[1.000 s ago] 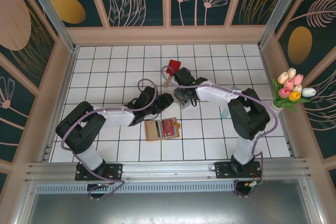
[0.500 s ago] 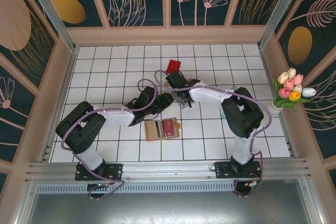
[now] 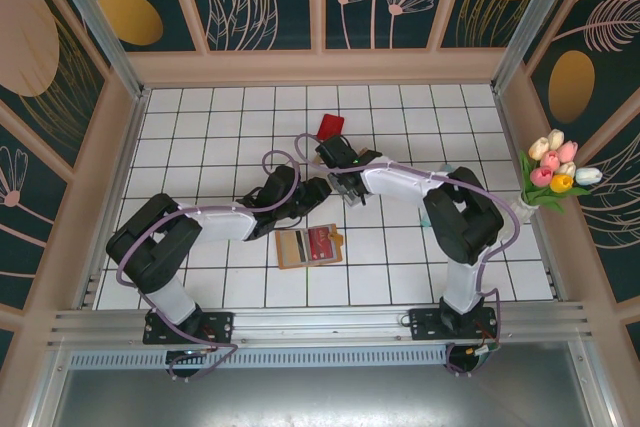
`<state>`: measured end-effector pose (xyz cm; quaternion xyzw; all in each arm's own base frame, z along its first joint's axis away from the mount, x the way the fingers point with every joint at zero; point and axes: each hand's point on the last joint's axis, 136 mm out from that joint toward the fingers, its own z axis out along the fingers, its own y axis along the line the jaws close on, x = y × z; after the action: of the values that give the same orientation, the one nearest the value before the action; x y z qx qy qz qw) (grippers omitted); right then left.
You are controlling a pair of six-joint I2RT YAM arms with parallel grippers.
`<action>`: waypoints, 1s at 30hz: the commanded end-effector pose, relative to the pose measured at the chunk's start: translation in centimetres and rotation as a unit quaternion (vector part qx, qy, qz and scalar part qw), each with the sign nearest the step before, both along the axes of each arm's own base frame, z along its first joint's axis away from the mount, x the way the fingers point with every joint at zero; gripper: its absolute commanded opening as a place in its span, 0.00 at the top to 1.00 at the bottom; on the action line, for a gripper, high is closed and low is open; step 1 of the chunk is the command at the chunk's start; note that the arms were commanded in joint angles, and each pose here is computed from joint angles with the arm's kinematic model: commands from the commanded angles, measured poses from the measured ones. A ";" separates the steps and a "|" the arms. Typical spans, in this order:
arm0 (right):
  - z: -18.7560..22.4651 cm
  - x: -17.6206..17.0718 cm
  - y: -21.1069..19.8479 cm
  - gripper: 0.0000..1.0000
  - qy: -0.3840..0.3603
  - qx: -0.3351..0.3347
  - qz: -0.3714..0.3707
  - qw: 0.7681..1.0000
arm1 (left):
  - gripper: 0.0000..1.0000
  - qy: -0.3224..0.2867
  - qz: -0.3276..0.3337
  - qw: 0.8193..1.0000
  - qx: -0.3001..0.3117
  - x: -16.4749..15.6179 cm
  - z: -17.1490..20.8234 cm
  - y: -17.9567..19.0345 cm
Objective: Put the credit cards into the card holder
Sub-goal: Pick up the credit card from the storage box.
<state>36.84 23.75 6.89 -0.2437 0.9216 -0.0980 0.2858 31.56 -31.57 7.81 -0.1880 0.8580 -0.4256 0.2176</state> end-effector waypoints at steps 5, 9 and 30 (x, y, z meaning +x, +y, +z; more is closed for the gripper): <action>2.7 0.4 -0.7 0.65 -0.027 -0.008 -0.009 1.000 | 0.49 -0.006 0.003 1.000 -0.015 0.4 0.5 -0.2; 2.9 0.5 -0.6 0.68 -0.028 -0.005 -0.009 1.000 | 0.49 -0.005 0.002 1.000 -0.015 0.3 0.5 -0.2; 4.8 0.3 -0.6 0.86 -0.038 0.010 -0.013 0.999 | 0.49 -0.002 -0.001 1.000 -0.016 0.1 0.3 -0.2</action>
<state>36.80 23.40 9.38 -0.2346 0.9180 -0.0956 0.3051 31.61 -31.78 8.11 -0.1852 0.8551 -0.4323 0.2184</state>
